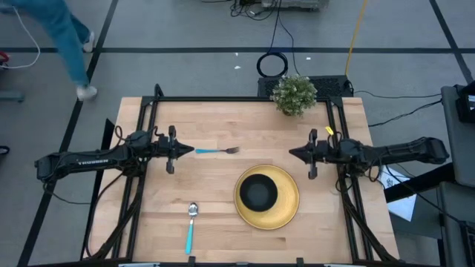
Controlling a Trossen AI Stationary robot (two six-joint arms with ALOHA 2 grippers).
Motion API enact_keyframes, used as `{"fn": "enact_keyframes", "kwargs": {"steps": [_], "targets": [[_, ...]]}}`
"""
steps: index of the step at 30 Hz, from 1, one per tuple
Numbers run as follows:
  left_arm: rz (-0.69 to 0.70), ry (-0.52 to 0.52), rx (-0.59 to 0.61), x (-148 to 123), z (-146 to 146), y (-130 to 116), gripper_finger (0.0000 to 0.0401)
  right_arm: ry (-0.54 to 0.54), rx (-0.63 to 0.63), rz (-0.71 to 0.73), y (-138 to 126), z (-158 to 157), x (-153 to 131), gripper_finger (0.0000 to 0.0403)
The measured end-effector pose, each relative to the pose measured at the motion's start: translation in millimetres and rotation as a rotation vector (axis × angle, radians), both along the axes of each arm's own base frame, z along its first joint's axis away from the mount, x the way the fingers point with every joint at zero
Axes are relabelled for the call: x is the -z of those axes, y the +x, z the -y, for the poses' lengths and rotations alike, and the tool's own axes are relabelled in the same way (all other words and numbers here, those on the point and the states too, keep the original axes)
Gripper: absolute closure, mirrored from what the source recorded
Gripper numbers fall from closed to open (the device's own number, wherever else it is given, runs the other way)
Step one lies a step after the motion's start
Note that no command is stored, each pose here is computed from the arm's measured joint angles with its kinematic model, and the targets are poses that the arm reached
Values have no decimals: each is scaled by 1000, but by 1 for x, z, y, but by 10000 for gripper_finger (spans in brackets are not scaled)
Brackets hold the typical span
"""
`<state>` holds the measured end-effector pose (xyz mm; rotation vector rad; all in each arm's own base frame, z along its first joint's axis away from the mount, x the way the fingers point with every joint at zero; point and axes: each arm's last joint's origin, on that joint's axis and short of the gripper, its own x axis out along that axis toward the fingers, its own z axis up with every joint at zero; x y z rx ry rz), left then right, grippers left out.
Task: Set table place
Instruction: Put the blue fork on the yellow plate to the right of the black bowl
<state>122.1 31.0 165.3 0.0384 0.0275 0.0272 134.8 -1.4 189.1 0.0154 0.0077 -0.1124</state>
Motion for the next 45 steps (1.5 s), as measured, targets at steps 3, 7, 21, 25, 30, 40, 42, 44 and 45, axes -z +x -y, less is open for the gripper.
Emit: {"fn": "enact_keyframes", "kwargs": {"steps": [3, 7, 21, 25, 30, 40, 42, 44, 45], "targets": [[-2, -1, 0, 0, 0, 0, 398, -1, 43, -22, 9, 6, -10, 403], [-4, -1, 1, 0, 0, 0, 397, 28, 49, 1, 22, 17, -31, 403], [-5, -32, 0, 0, 0, 0, 388, 159, -88, -71, 80, 82, -83, 403], [-4, -36, 0, 0, 0, 0, 382, 251, -146, -162, 93, 105, -82, 403], [-5, -32, 0, 0, 0, 0, 393, 310, -115, -267, 114, 127, -78, 403], [-5, -31, -8, 0, 0, 0, 379, 348, -191, -422, 163, 158, -85, 403], [-5, -31, -30, 0, -1, 0, 375, 340, -199, -444, 174, 162, -90, 403], [-5, -30, -50, 0, -1, 0, 374, 338, -207, -465, 185, 166, -92, 403], [-5, -30, -56, 0, -2, 0, 374, 339, -211, -479, 189, 168, -92, 403]]}}
